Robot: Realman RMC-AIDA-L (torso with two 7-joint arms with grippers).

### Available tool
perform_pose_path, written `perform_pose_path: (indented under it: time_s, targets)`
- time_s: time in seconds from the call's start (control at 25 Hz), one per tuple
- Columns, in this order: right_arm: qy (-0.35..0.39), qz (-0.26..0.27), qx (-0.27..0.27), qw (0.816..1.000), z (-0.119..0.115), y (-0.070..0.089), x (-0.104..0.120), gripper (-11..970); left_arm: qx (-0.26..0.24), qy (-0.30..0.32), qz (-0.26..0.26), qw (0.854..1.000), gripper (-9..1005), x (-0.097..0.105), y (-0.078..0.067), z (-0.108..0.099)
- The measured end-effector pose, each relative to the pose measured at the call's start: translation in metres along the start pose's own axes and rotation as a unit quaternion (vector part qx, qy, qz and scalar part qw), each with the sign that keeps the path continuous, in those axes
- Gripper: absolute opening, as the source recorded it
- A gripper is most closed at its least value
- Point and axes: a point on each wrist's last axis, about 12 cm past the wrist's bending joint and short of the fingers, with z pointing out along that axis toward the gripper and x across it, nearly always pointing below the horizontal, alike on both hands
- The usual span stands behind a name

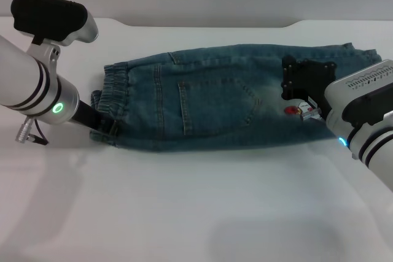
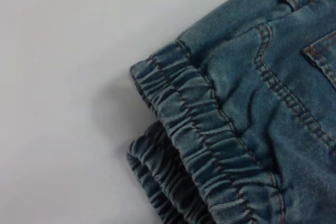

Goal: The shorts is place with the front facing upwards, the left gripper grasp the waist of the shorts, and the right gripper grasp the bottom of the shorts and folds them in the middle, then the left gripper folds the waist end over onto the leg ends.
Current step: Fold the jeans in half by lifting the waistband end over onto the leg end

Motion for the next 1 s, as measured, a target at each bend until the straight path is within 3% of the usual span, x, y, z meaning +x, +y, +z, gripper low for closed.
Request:
perform_pose_path:
  time_s: [0.4, 1.0]
  targets:
    - [0.0, 0.0, 0.001, 1.0, 0.0, -0.001, 0.0, 0, 0.001, -0.004, -0.002, 1.0, 134, 0.0, 0.0, -0.001]
    - [0.011, -0.003, -0.001, 1.0, 0.001, -0.001, 0.002, 0, 0.0, -0.054, -0.007, 0.998, 60, -0.003, -0.002, -0.026]
